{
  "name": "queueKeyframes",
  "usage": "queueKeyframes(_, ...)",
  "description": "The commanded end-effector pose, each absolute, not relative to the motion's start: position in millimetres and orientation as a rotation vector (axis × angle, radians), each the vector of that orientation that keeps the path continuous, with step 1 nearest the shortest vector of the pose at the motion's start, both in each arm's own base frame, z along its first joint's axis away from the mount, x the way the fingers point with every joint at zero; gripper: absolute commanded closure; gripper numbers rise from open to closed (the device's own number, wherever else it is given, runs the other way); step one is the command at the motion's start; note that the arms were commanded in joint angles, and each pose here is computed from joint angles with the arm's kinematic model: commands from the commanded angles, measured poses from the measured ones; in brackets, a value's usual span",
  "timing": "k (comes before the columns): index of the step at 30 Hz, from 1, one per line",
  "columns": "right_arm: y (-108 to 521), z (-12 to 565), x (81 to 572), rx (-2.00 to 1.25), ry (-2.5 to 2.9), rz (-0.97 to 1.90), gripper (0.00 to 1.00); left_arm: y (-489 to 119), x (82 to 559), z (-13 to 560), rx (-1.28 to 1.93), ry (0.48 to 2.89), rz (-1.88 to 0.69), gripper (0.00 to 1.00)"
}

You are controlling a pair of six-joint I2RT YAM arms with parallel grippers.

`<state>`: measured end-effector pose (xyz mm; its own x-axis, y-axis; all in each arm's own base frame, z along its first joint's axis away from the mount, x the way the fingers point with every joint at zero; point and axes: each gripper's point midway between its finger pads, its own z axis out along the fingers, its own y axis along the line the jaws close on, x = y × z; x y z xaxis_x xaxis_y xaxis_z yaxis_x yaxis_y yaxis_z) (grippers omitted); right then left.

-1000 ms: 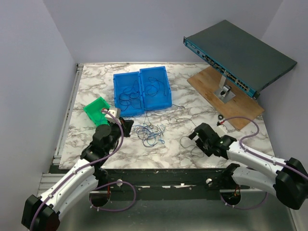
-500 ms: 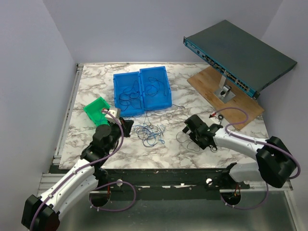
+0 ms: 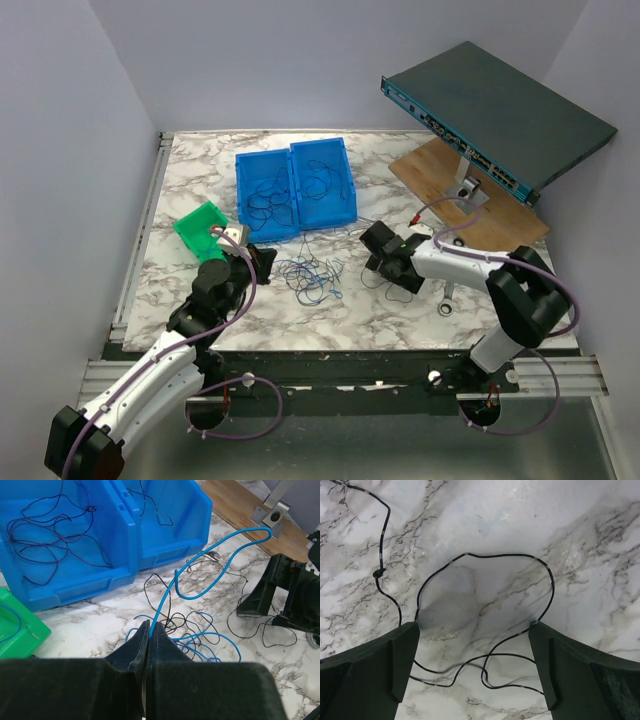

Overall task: Untangle the cables
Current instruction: Pick up the cable at the center of the board.

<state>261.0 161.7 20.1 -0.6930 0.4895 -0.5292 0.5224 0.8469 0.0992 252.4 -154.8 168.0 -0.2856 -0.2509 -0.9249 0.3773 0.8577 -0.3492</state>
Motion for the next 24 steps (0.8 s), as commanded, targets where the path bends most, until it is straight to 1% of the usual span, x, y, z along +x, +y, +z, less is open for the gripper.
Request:
queueKeyframes(1,156,-4,267,0.627,2.516,-0.228,0.01,-152,252,167,0.095,1.753,-0.592,1.00)
queueKeyframes(4,163,-14,271,0.568,2.551,-0.232,0.17,-153,252,167,0.097,1.755,-0.593,1.00)
queueKeyframes(5,162,-16,271,0.558,2.554,-0.238,0.29,-152,253,168,0.095,1.753,-0.591,1.00)
queueKeyframes(6,162,-15,272,0.551,2.548,-0.240,0.45,-152,252,167,0.095,1.756,-0.590,1.00)
queueKeyframes(8,158,-9,273,0.548,2.523,-0.243,0.68,-151,252,167,0.093,1.755,-0.586,1.00)
queueKeyframes(11,153,6,276,0.548,2.474,-0.226,0.98,-150,252,168,0.090,1.751,-0.584,1.00)
queueKeyframes(16,153,38,277,0.522,2.440,-0.159,0.99,-149,253,168,0.086,1.751,-0.580,1.00)
queueKeyframes(24,168,110,275,0.435,2.365,0.114,0.99,-148,252,169,0.081,1.745,-0.573,1.00)
